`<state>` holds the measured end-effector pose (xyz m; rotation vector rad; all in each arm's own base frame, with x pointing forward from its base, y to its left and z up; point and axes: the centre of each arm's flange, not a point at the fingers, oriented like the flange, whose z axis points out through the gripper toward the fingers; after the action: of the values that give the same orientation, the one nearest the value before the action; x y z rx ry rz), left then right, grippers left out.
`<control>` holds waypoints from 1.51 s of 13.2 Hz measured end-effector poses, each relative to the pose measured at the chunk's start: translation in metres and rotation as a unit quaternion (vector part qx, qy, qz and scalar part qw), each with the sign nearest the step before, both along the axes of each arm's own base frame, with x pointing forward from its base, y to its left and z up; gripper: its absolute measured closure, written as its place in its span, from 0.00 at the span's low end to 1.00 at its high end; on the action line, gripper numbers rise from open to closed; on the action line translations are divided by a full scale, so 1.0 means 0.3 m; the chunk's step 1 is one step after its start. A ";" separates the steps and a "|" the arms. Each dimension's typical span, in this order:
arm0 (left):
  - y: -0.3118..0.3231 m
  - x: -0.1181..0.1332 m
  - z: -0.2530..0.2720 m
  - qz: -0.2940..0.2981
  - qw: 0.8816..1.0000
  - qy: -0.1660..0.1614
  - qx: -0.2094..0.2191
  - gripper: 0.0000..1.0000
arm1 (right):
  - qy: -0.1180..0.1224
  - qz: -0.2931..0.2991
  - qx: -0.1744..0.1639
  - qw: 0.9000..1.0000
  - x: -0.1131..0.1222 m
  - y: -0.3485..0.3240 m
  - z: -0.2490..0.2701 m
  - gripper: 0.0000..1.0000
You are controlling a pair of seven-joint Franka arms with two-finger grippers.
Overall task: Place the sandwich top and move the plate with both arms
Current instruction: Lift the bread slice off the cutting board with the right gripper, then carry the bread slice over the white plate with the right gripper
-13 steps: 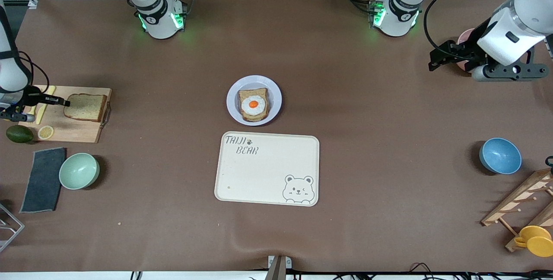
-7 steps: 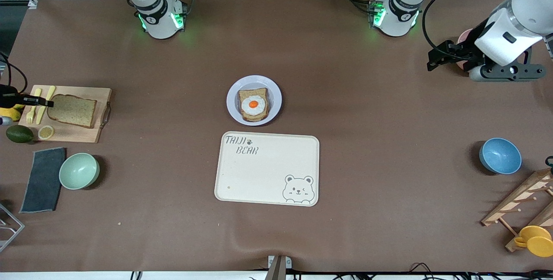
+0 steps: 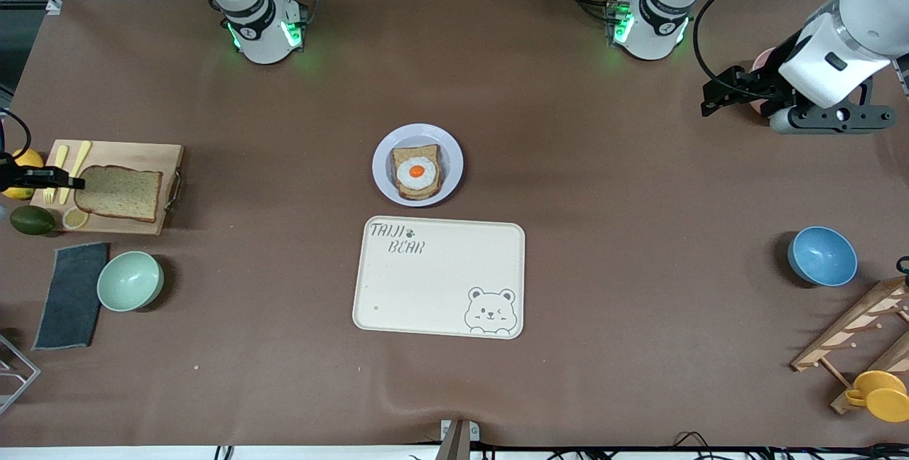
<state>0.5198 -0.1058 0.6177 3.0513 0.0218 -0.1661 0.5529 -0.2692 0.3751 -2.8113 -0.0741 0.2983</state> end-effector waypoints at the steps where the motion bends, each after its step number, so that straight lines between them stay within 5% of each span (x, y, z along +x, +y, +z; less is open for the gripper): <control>1: -0.001 0.000 0.000 0.000 1.000 0.000 0.000 0.00 | -0.005 0.019 0.011 1.000 0.031 0.061 0.036 0.96; 5: -0.013 0.002 -0.009 -0.004 1.000 0.003 0.000 0.00 | -0.043 0.154 0.045 0.986 0.147 0.393 0.160 0.96; 9: -0.023 0.025 -0.047 -0.005 1.000 0.008 -0.001 0.00 | -0.054 0.303 0.069 0.949 0.207 0.867 0.172 0.96; 11: -0.025 0.037 -0.067 -0.006 1.000 0.012 -0.001 0.00 | -0.063 0.377 0.078 0.921 0.207 1.139 0.158 0.96; 15: -0.035 0.036 -0.067 -0.009 1.000 0.011 -0.001 0.00 | -0.099 0.524 0.117 0.838 0.183 1.541 0.065 0.96; 20: -0.039 0.034 -0.065 -0.010 1.000 0.011 -0.001 0.00 | -0.113 0.616 0.141 0.767 0.169 1.853 0.007 0.96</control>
<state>0.5301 -0.1176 0.5983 3.0485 -0.0063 -0.1999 0.6038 0.2867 0.3772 -2.0404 -1.8457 0.1728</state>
